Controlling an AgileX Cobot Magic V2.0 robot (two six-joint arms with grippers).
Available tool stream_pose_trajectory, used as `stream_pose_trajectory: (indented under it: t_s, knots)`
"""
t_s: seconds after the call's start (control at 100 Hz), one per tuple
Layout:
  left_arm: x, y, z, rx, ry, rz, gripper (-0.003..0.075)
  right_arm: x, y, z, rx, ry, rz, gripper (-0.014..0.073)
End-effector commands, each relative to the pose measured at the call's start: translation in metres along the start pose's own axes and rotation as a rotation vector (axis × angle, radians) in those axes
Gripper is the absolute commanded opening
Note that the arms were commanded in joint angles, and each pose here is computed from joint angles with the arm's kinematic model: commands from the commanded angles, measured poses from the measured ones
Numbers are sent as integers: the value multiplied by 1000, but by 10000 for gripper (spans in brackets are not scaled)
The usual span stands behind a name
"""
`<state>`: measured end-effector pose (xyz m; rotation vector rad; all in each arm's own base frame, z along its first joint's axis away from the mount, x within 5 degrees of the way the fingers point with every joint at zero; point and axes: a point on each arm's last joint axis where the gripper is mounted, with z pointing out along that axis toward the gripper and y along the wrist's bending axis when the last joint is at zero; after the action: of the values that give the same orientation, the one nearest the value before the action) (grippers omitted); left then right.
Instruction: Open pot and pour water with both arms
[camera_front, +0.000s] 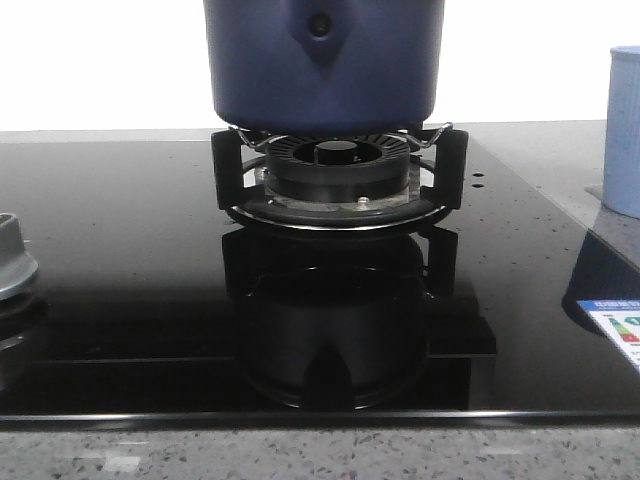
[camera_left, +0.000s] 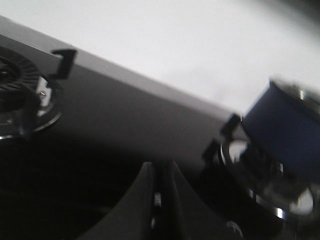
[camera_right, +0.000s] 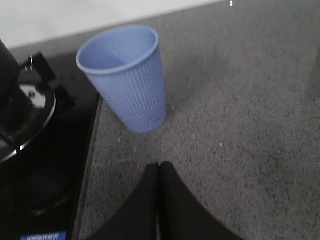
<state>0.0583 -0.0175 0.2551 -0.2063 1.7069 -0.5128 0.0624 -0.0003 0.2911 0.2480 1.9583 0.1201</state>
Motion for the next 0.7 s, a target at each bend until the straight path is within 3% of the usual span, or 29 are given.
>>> stream_pose_trajectory:
  t_s: [0.0, 0.12, 0.27, 0.49, 0.69]
  knots:
    - [-21, -14, 9, 44, 66, 88, -20, -20, 6, 0, -10, 97, -25, -64]
    - [-30, -31, 26, 124, 229, 124, -5, -25, 14, 1, -44, 300, 9, -67]
    - [-47, -73, 34, 413, 318, 216, -2, -31, 32, -4, -212, 419, 30, -71]
    - [-67, -135, 28, 891, 323, 318, -2, -39, 56, -13, -503, 348, -14, -71]
    - [-80, -169, 36, 1169, 319, 284, -2, -50, 70, -19, -701, 194, -93, -71]
